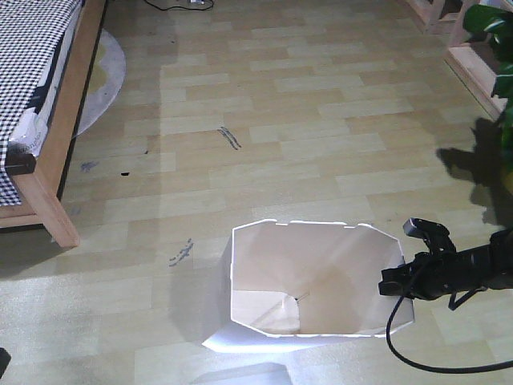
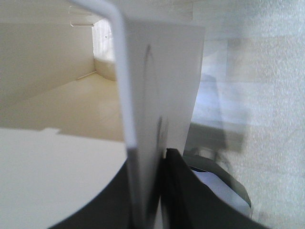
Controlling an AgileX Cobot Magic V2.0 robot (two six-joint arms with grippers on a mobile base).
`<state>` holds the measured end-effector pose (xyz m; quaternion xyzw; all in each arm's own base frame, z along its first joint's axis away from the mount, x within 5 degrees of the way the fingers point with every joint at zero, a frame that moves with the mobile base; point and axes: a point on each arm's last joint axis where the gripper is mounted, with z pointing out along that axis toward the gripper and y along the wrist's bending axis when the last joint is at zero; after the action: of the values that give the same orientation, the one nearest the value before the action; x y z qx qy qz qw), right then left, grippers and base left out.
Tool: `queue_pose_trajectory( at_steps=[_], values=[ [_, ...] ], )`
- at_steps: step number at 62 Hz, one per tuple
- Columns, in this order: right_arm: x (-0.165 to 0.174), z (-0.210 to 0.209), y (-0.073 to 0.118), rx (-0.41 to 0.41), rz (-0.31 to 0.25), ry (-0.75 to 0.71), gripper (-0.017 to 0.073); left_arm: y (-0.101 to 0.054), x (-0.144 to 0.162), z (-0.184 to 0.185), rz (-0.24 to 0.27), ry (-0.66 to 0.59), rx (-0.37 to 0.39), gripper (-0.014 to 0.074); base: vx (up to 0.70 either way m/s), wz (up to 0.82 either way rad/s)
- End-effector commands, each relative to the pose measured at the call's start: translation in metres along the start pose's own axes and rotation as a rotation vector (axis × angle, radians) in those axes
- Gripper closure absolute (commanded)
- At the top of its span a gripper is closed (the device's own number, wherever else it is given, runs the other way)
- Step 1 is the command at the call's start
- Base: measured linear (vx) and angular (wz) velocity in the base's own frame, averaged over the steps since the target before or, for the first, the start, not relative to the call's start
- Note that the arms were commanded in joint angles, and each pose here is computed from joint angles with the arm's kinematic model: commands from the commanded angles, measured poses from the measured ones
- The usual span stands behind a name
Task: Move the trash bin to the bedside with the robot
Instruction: 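Hold the bin in the right gripper while the base turns toward the bed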
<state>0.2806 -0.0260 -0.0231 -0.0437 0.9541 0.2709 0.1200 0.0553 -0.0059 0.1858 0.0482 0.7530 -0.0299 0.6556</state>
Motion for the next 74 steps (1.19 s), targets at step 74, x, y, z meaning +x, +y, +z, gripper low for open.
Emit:
queue_pose_trajectory(
  at_steps=[74],
  values=[
    [-0.0223,-0.0190,0.0281,-0.226,-0.027,-0.142,0.0564,-0.0005,-0.0007,0.0003,-0.004,-0.064,0.007,0.0600,0.30,0.07]
  ],
)
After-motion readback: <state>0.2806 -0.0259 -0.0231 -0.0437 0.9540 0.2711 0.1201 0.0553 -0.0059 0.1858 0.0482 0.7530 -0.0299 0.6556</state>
